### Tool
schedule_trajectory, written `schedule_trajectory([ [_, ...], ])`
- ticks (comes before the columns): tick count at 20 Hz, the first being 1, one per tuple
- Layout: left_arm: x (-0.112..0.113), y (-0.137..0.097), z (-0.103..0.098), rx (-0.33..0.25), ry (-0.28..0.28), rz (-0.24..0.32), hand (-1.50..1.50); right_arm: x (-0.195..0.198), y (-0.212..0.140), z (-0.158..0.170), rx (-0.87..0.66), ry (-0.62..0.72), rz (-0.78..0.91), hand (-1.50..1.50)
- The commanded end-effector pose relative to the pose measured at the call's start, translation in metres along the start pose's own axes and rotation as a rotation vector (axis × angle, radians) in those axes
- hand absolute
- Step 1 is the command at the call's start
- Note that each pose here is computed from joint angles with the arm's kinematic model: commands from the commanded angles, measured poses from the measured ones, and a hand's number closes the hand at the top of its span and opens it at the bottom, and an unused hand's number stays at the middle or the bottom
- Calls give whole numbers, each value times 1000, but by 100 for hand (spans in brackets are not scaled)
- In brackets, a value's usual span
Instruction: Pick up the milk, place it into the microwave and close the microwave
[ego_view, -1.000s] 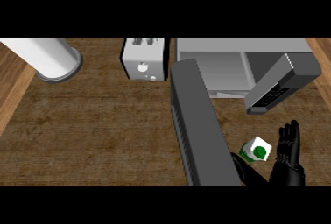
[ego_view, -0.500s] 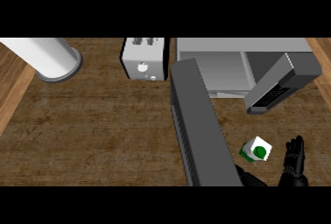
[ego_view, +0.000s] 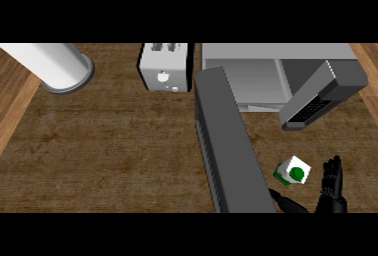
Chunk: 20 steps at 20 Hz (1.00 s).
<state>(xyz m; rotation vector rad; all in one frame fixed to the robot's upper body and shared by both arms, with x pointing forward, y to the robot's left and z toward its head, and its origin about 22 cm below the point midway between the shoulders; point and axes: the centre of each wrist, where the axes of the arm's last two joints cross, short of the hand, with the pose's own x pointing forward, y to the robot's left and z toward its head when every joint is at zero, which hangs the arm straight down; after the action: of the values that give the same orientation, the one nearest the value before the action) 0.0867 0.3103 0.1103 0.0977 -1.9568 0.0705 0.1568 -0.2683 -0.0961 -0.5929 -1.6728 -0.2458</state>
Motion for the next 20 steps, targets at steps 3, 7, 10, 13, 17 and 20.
schedule_trajectory([
  [3, -1, -16, 2, -4, 2, 0, -150, -40, 6, 9, 9, 11, 17, -150],
  [7, 29, 11, 8, -7, 2, -10, -150, -42, 6, -5, -7, 14, 44, -150],
  [10, 2, 7, 10, -16, 1, 20, -150, -53, -2, -12, -15, 5, 69, -150],
  [13, 12, 10, 11, 5, -19, 4, -150, -72, 3, -21, -3, 8, 51, -150],
  [17, 22, 5, 14, -10, 10, 5, -150, -81, 0, -32, 28, -5, 22, 150],
  [20, 12, 2, 19, -24, 0, 6, -150, -73, 7, -34, 107, -78, 24, 150],
])
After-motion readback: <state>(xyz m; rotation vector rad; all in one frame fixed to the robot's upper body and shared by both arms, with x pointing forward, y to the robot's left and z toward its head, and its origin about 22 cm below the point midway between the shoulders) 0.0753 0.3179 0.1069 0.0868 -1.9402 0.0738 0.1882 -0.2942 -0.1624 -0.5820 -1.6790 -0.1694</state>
